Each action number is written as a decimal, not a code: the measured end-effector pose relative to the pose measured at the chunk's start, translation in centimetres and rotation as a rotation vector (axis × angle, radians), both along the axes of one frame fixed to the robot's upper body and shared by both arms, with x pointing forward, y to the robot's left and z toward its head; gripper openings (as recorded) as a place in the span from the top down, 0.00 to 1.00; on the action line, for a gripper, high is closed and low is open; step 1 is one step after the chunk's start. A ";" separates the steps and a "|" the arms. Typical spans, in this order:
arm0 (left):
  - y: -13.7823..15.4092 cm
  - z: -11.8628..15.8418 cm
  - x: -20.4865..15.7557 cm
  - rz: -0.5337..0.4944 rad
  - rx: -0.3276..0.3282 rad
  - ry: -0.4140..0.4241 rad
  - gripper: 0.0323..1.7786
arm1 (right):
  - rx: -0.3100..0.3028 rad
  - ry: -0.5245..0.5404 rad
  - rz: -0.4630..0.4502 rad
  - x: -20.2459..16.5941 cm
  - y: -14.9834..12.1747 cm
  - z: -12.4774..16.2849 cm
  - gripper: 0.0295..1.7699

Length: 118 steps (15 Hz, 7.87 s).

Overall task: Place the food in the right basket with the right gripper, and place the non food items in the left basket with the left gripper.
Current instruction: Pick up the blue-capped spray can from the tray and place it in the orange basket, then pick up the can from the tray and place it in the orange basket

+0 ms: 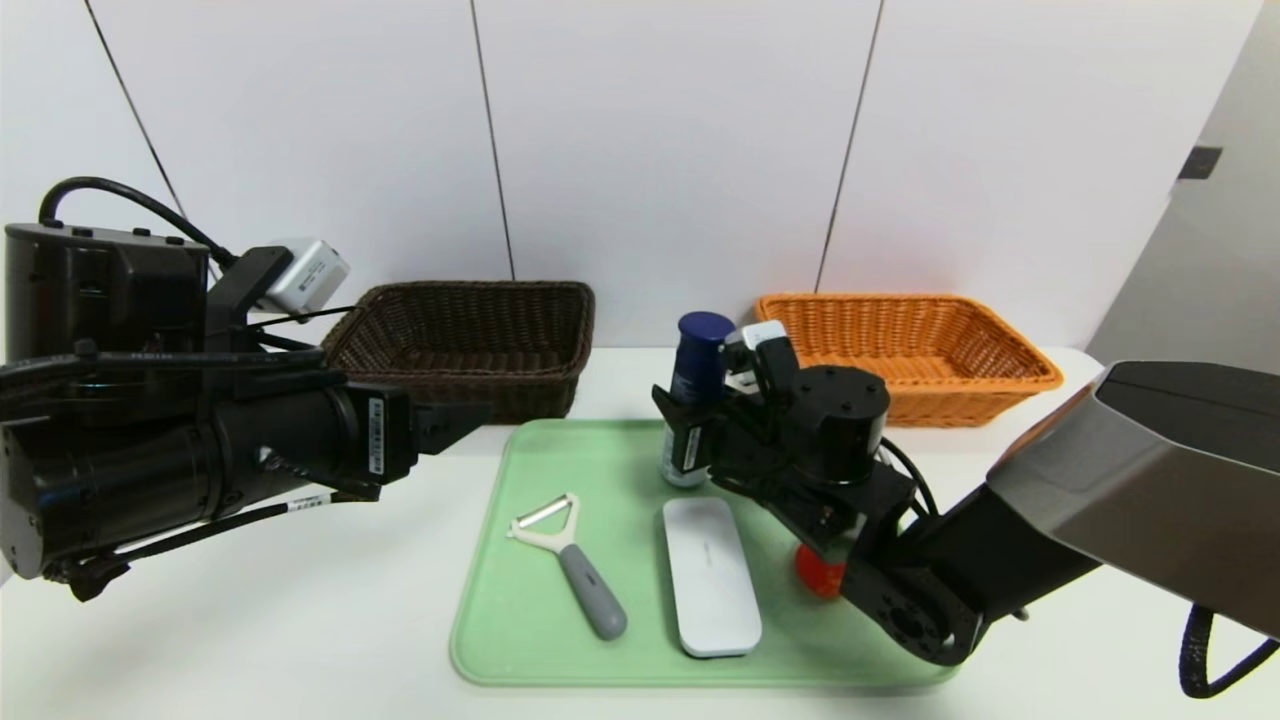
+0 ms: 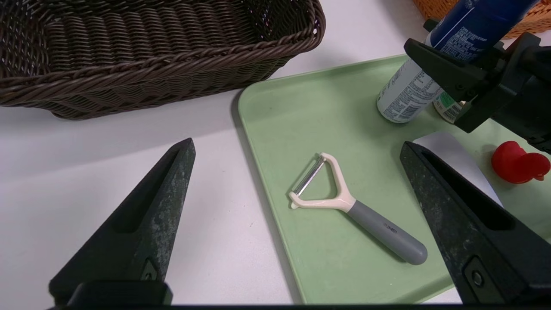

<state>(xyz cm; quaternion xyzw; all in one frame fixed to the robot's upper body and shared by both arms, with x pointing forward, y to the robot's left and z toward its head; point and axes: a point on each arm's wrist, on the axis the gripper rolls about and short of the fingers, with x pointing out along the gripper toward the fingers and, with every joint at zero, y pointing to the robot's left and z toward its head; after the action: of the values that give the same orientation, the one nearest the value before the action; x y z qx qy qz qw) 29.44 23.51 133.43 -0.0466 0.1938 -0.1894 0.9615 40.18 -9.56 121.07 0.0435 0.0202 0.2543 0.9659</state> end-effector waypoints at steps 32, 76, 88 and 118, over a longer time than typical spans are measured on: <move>-1.5 0.1 0.8 -0.021 -0.005 0.001 0.05 | 0.062 0.082 -0.307 8.6 -18.4 13.4 0.55; -2.3 0.0 0.8 -0.033 -0.014 0.013 0.05 | -0.057 0.176 -0.118 -1.5 -12.4 23.0 0.06; -1.9 0.1 -0.3 -0.037 -0.030 0.013 0.05 | 0.001 0.643 -0.169 -5.3 -9.7 19.9 0.04; -3.1 -0.7 -0.6 -0.028 -0.003 0.061 0.05 | -0.292 1.002 -0.314 1.7 -3.4 7.8 0.04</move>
<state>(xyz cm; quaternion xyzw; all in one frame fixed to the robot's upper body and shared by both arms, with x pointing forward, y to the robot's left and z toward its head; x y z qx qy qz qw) 28.87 20.36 132.74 -0.0510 0.2232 -0.2017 0.9523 41.85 -12.94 128.83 0.0275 0.5064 0.0496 0.8604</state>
